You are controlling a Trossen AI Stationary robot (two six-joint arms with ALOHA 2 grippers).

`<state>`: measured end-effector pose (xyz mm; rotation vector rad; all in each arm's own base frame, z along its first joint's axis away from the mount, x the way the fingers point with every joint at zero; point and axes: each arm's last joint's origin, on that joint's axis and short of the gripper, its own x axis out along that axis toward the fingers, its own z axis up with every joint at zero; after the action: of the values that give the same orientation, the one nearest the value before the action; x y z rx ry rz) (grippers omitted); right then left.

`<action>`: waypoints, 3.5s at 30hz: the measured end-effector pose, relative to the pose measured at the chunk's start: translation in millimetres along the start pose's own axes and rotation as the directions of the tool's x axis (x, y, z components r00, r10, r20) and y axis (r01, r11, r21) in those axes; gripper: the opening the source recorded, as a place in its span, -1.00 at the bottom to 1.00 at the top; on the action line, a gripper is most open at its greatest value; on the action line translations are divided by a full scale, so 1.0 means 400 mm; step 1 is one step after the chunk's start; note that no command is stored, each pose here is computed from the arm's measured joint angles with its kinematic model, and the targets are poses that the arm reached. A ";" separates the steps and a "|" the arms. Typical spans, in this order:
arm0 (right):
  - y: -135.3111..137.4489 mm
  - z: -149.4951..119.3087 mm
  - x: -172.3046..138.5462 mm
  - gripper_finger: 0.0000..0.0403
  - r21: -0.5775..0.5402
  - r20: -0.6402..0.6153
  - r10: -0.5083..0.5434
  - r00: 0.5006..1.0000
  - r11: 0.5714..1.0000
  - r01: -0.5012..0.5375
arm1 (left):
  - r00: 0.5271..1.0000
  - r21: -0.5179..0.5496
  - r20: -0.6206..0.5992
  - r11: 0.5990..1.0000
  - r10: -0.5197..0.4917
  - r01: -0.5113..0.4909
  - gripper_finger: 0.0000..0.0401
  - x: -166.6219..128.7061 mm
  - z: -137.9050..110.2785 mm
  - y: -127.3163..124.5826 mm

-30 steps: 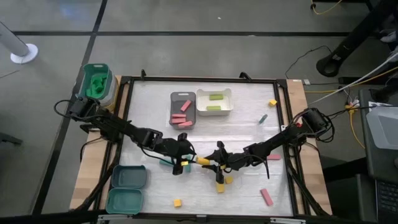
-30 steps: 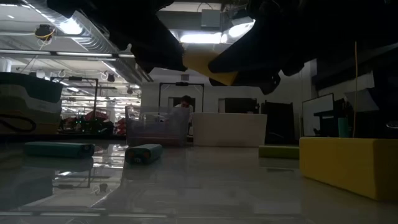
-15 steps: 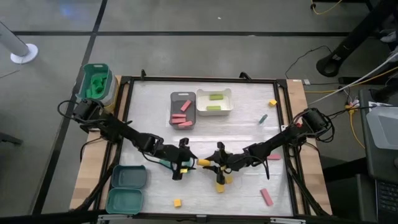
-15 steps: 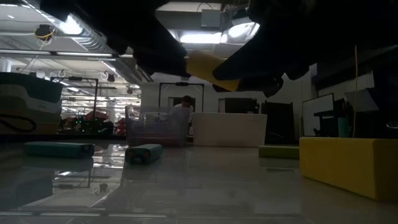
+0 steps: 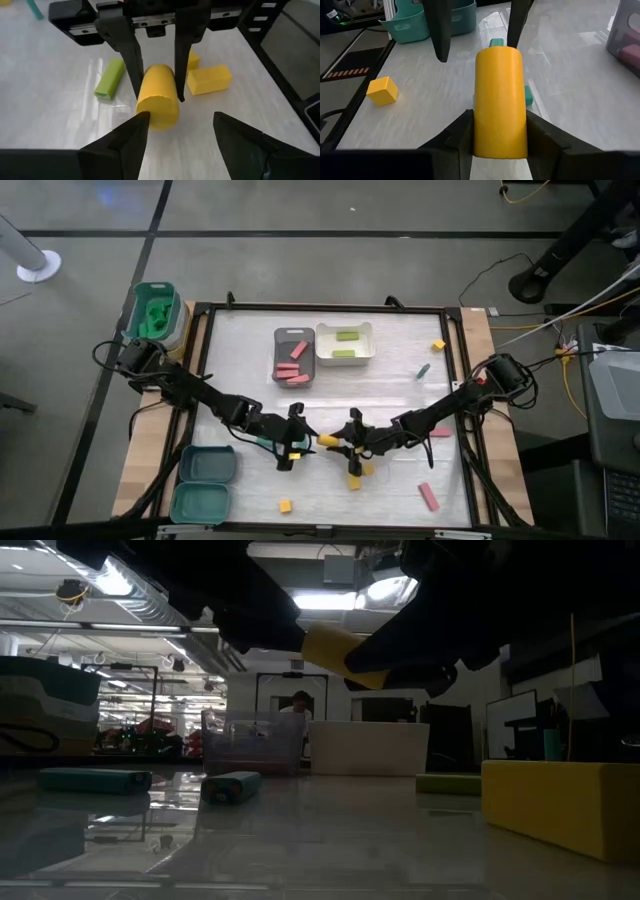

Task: Sort blocks
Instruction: Put the yellow block into the blue bin

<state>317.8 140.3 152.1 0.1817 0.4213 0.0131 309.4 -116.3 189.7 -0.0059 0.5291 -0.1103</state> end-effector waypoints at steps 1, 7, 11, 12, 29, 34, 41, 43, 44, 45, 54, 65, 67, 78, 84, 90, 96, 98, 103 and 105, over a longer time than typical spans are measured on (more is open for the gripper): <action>0.000 0.000 0.000 -0.31 0.000 -0.001 0.000 1.000 1.000 0.000 | 1.000 0.008 -0.001 1.000 0.005 -0.005 0.07 0.000 0.000 0.000; -0.001 -0.013 0.000 -0.31 -0.016 -0.069 0.035 0.997 0.999 -0.036 | 1.000 0.021 -0.002 1.000 0.017 -0.017 0.07 0.000 -0.001 0.002; -0.002 -0.017 -0.001 -0.31 -0.013 -0.086 0.032 0.996 0.999 -0.033 | 1.000 0.017 -0.002 1.000 0.017 -0.017 0.07 0.000 -0.001 0.002; -0.001 -0.016 -0.001 -0.31 -0.011 -0.081 0.032 0.996 0.999 -0.033 | 1.000 0.017 -0.003 1.000 0.017 -0.017 0.07 0.000 -0.001 0.002; 0.011 0.026 -0.001 -0.31 0.007 0.098 0.050 0.994 0.999 -0.051 | 0.997 -0.005 0.077 1.000 0.002 -0.002 0.07 0.000 0.019 -0.001; 0.012 0.032 -0.001 -0.31 0.001 0.117 0.047 0.992 0.999 -0.048 | 0.996 -0.007 0.085 1.000 0.004 -0.004 0.07 -0.001 0.021 -0.001; 0.022 0.054 0.004 -0.31 -0.028 0.136 0.054 0.989 0.998 -0.051 | 0.993 0.001 0.110 0.999 0.034 -0.034 -0.01 -0.002 0.027 0.000; 0.023 0.057 0.004 -0.31 -0.034 0.138 0.054 0.989 0.998 -0.050 | 0.993 0.000 0.110 0.999 0.032 -0.033 -0.11 -0.002 0.027 0.000; 0.023 0.056 0.004 -0.30 -0.035 0.136 0.054 0.989 0.998 -0.049 | 0.993 0.001 0.110 0.999 0.032 -0.032 -0.17 -0.003 0.027 -0.001; 0.022 0.055 0.004 -0.29 -0.036 0.132 0.051 0.990 0.998 -0.047 | 0.994 0.005 0.109 0.999 0.031 -0.032 -0.24 -0.003 0.026 -0.001; 0.022 0.053 0.005 -0.24 -0.021 0.119 0.048 0.992 0.999 -0.046 | 0.994 0.047 0.103 0.998 0.034 -0.039 -0.43 -0.003 0.025 -0.001; 0.006 0.058 0.013 -0.24 0.021 0.068 0.138 0.988 0.990 -0.139 | 0.997 0.055 0.074 0.998 0.037 -0.041 -0.43 -0.036 0.036 0.005; -0.003 0.057 0.014 -0.24 0.018 0.046 0.140 0.989 0.990 -0.141 | 0.998 0.049 0.049 0.998 0.040 -0.042 -0.43 -0.054 0.038 0.006; -0.016 0.064 0.010 -0.23 0.020 -0.016 0.250 0.968 0.968 -0.250 | 0.995 -0.034 -0.103 0.999 0.012 -0.015 -0.43 -0.162 0.032 -0.007; -0.026 0.049 0.012 -0.23 0.053 -0.130 0.365 0.922 0.931 -0.361 | 0.943 -0.219 -0.305 0.974 -0.131 0.064 -0.43 -0.263 -0.001 -0.028; -0.065 0.074 -0.011 -0.23 0.153 -0.195 0.363 0.911 0.929 -0.337 | 0.875 -0.530 -0.409 0.848 -0.260 0.004 -0.42 -0.370 -0.021 -0.047; -0.115 0.137 -0.076 -0.23 0.175 -0.206 0.305 0.930 0.946 -0.272 | 0.780 -0.700 -0.502 0.706 -0.374 -0.112 -0.42 -0.447 -0.047 -0.069; -0.132 0.155 -0.107 -0.23 0.176 -0.223 0.270 0.937 0.956 -0.233 | 0.749 -0.717 -0.541 0.675 -0.382 -0.175 -0.42 -0.462 -0.060 -0.078; -0.188 0.184 -0.200 -0.23 0.165 -0.293 0.089 0.952 0.985 -0.042 | 0.694 -0.725 -0.623 0.600 -0.361 -0.339 -0.38 -0.473 -0.089 -0.104; -0.215 0.191 -0.239 -0.23 0.150 -0.317 -0.013 0.948 0.987 0.064 | 0.681 -0.725 -0.643 0.565 -0.350 -0.395 -0.34 -0.470 -0.097 -0.113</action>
<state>259.5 37.8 244.1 0.3308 0.7466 -0.0308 124.0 -140.2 252.5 -0.9658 1.3968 0.2073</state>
